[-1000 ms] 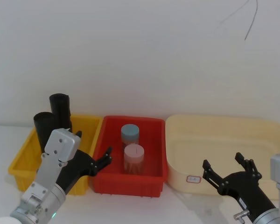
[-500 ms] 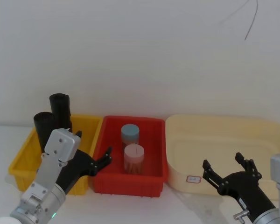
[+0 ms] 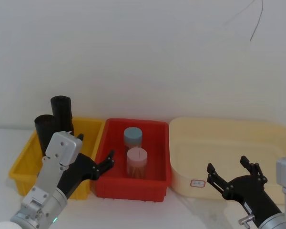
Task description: Pick up the garbage bag with the one hand and transfer it to the other hand.
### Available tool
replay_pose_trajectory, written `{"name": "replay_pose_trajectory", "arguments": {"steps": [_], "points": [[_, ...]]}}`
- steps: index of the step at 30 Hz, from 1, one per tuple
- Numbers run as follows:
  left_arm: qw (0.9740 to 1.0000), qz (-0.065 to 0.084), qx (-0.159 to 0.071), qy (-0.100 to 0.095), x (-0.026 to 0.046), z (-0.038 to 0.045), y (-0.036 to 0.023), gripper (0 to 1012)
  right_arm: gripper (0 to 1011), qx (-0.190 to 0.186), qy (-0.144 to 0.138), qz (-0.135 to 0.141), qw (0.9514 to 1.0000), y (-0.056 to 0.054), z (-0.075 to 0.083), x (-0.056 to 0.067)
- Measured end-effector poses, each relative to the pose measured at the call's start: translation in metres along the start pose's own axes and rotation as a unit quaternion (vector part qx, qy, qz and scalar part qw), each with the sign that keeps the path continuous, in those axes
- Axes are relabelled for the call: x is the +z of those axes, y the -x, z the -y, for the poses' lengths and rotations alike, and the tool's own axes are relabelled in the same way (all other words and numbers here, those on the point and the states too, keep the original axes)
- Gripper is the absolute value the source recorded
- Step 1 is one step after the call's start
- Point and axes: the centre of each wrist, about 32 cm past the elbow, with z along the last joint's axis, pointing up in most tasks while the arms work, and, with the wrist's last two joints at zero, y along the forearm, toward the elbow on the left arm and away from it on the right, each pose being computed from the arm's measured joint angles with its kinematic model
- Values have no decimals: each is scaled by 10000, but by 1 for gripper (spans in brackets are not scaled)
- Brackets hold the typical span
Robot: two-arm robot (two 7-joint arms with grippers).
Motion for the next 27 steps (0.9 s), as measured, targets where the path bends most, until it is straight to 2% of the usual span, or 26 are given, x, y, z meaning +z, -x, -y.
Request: {"name": "replay_pose_trajectory", "arguments": {"steps": [27], "points": [[10000,0,0,0,0,0,0,1001,1000,39,-11,4,10000,-11,-20,-2]]}}
